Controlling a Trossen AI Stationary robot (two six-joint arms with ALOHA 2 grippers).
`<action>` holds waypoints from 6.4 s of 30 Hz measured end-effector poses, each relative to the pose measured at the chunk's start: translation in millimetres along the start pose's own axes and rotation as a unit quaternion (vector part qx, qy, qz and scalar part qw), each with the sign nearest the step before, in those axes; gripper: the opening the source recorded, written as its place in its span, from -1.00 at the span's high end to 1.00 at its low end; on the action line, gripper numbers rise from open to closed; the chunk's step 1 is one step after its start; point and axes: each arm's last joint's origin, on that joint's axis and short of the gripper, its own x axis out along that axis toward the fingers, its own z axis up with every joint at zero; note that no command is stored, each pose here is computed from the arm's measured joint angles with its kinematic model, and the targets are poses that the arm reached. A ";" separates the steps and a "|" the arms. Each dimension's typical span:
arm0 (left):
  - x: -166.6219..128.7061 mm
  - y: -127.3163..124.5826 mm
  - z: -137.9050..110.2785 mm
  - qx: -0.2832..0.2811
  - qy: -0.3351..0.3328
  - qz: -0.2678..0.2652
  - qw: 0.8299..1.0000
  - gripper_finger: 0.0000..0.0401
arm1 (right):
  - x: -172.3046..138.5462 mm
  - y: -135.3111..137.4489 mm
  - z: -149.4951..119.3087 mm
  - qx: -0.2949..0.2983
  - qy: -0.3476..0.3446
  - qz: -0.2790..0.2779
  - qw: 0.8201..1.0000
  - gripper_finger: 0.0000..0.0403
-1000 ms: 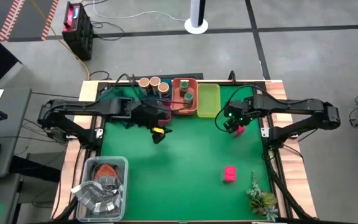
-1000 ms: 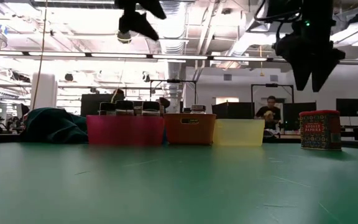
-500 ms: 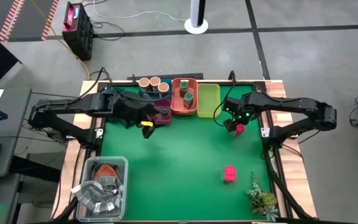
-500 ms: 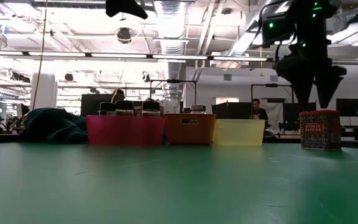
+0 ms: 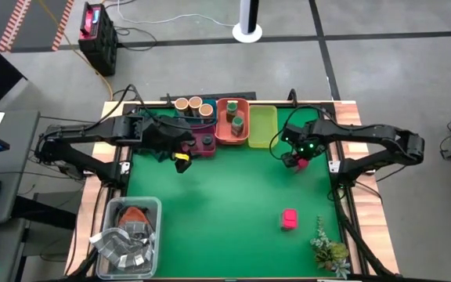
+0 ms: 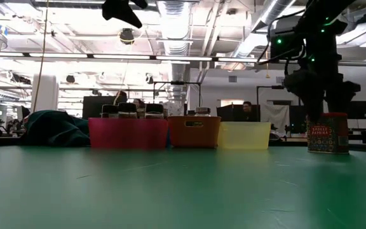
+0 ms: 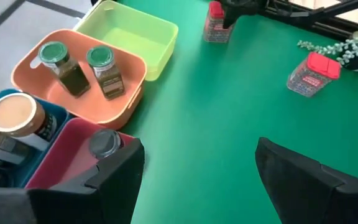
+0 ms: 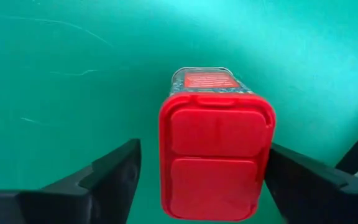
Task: Sort spices by type
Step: Put the top red seasoning can into the yellow bin, then put the red seasoning can into the yellow bin
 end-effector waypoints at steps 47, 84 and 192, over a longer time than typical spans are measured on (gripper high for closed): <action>46.4 -18.3 -30.2 -0.052 -0.104 -0.013 0.993 -0.34 | -95.9 71.6 147.2 -0.294 -0.142 -0.057 0.943 -0.21; 23.3 1.8 -28.0 -0.014 -0.114 0.012 0.993 -0.34 | -48.2 54.7 202.7 -0.455 0.004 -0.149 0.878 -0.85; 3.8 -26.6 -29.0 -0.120 -0.124 -0.129 0.977 -0.34 | -66.7 100.1 -17.4 -0.259 -0.088 -0.048 0.961 -0.21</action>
